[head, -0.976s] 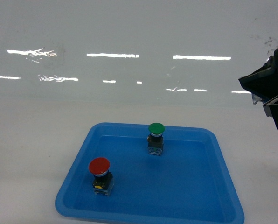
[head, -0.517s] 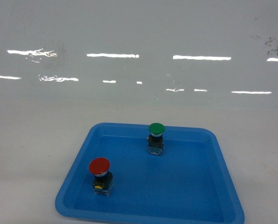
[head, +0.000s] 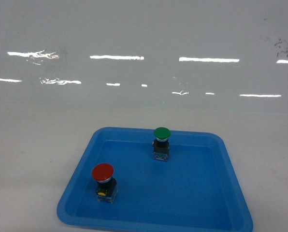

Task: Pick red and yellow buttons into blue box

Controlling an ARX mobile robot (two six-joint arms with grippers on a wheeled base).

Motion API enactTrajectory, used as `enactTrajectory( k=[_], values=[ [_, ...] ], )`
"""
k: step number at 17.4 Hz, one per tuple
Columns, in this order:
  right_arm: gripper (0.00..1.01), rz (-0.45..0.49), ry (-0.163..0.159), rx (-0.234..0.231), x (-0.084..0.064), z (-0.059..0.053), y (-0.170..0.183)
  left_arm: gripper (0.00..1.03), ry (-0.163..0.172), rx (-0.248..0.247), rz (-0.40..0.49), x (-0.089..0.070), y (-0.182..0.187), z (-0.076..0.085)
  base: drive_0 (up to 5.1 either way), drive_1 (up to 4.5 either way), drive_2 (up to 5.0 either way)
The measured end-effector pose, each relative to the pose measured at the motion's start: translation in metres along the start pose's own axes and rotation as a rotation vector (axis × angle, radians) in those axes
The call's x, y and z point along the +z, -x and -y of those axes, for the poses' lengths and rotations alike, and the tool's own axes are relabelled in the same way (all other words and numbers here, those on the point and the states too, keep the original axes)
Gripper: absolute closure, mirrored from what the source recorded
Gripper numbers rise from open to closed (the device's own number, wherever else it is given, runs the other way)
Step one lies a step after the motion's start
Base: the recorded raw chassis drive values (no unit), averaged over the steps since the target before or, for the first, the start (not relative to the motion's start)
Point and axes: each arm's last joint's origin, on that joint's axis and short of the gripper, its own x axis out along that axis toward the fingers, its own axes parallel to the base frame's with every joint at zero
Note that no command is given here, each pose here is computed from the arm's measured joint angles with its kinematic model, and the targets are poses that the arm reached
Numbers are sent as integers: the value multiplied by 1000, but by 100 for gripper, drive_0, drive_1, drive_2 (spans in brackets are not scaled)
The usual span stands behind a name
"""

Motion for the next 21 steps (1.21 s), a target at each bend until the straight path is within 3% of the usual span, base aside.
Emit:
enactTrajectory(
  k=[3,8,10,13,17,21],
  values=[
    [61,0,0,0,0,0,0,5,-15,-30,-32,0,-4,5,0,0,0],
    [61,0,0,0,0,0,0,5,-116,-120,-107,1,-43,31,0,0,0],
    [61,0,0,0,0,0,0,5,-157,-149,-139,0,-58,50,0,0,0],
    [61,0,0,0,0,0,0,5,-181,-154,-162,-3,-71,68,0,0,0],
    [61,0,0,0,0,0,0,5,-232,-204,-275,-28,-88,116,0,0,0],
    [61,0,0,0,0,0,0,5,-270,-211,-294,-28,-110,148,0,0,0]
  ],
)
